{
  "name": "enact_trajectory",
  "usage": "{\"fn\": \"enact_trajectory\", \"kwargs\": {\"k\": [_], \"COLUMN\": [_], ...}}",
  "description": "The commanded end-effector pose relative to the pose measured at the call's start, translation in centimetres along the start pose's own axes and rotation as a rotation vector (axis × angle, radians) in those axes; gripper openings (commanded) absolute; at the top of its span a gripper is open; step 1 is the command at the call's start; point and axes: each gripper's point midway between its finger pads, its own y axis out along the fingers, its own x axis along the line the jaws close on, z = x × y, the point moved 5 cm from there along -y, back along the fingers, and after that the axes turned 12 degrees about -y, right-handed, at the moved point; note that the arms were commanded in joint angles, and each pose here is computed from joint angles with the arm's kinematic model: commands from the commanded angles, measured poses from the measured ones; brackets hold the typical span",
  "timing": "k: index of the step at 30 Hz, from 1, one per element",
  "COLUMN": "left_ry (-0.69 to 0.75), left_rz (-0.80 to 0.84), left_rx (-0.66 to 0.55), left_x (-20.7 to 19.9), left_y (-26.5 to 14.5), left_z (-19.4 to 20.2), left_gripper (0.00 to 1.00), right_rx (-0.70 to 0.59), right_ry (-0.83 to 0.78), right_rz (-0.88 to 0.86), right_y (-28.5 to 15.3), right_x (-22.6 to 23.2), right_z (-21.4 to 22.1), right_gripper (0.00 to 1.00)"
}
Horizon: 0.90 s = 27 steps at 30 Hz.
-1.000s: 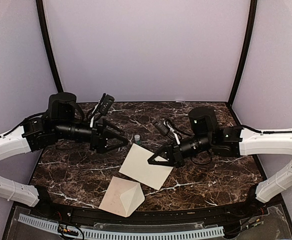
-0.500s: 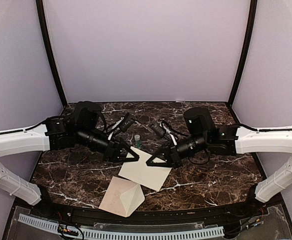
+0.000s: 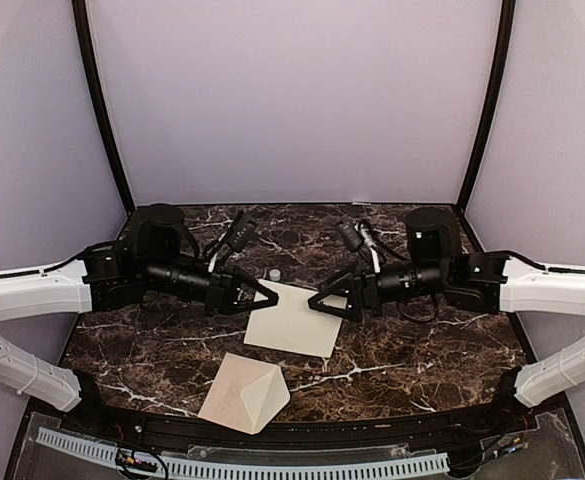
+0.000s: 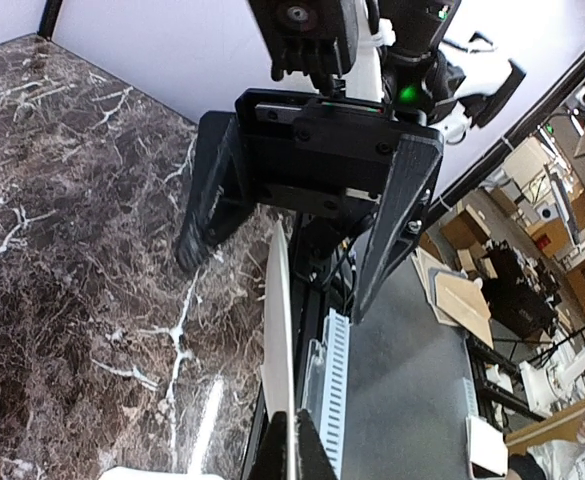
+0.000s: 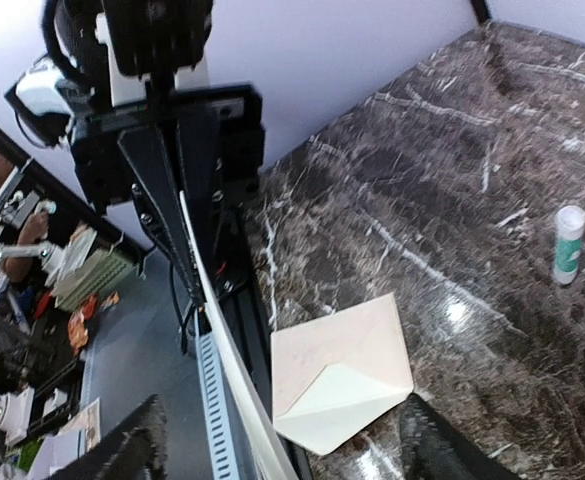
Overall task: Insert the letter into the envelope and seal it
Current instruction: Fold the letter.
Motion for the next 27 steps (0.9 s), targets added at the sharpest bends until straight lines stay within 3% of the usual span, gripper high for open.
{"fn": "enact_trajectory", "kwargs": {"k": [1, 5, 13, 23, 27], "left_ry": [0.04, 0.028, 0.014, -0.017, -0.026], "left_rz": [0.069, 0.085, 0.177, 0.26, 0.269], "left_rx": [-0.249, -0.398, -0.671, -0.758, -0.756], "left_x": [-2.4, -2.8, -3.8, -4.1, -4.0], "left_y": [-1.9, -3.1, -5.6, -6.1, -5.9], "left_z": [-2.9, -4.0, -6.0, -6.6, -6.6], "left_gripper": [0.0, 0.0, 0.0, 0.0, 0.0], "right_rx": [-0.267, -0.413, -0.62, -0.698, -0.713], "right_ry": [0.019, 0.072, 0.151, 0.146, 0.127], "right_rz": [0.14, 0.151, 0.079, 0.001, -0.042], "right_y": [-3.7, -5.1, -5.7, -3.9, -2.7], "right_x": [-1.0, -1.1, -0.1, 1.3, 1.6], "right_z": [-2.6, -2.2, -1.9, -4.2, -5.8], "right_gripper": [0.86, 0.98, 0.99, 0.96, 0.84]}}
